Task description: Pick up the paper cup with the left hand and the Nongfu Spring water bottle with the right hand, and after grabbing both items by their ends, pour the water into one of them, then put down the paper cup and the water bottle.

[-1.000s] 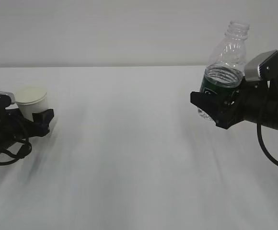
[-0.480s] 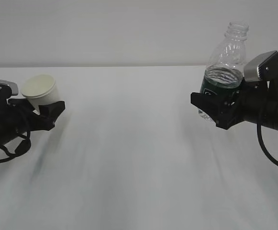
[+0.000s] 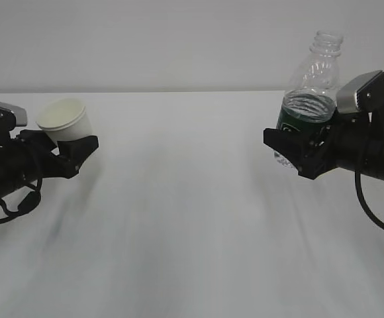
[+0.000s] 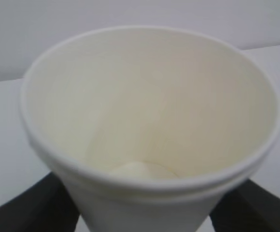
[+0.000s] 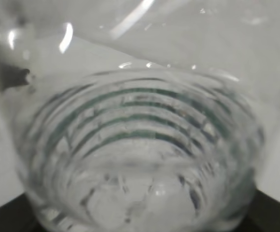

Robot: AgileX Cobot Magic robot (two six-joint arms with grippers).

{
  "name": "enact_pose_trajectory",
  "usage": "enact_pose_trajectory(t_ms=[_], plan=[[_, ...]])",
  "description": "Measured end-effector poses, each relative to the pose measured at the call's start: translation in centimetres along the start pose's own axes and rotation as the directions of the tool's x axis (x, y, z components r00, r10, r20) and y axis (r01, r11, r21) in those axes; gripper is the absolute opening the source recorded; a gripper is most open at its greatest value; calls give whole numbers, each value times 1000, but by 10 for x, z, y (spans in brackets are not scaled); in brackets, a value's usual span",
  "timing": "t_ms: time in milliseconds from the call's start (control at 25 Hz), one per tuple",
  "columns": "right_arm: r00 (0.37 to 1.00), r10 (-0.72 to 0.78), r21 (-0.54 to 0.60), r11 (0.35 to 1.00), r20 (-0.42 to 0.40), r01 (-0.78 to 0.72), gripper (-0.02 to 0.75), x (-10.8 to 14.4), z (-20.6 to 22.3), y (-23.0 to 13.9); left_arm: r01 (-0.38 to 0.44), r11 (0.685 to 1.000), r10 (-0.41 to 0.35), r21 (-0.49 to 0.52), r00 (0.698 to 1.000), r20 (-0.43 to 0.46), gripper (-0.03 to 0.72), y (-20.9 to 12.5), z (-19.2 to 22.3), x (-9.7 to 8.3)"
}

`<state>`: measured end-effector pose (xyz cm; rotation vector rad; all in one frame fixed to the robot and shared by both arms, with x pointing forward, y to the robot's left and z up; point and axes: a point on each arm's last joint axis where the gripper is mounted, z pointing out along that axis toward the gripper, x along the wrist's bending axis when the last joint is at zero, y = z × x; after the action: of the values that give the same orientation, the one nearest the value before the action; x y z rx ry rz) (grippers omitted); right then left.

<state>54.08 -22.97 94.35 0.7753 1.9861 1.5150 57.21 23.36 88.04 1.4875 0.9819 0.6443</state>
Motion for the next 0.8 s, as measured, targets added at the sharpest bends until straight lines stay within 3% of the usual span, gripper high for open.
enact_pose_trajectory(t_ms=[400, 800], plan=[[1000, 0, 0, 1000, 0, 0, 492, 0, 0, 0, -1, 1000, 0, 13, 996, 84, 512, 3, -1, -8], [1000, 0, 25, 1000, 10, 0, 492, -1, 0, -2, -1, 997, -19, 79, 968, 250, 510, -3, -3, -23]])
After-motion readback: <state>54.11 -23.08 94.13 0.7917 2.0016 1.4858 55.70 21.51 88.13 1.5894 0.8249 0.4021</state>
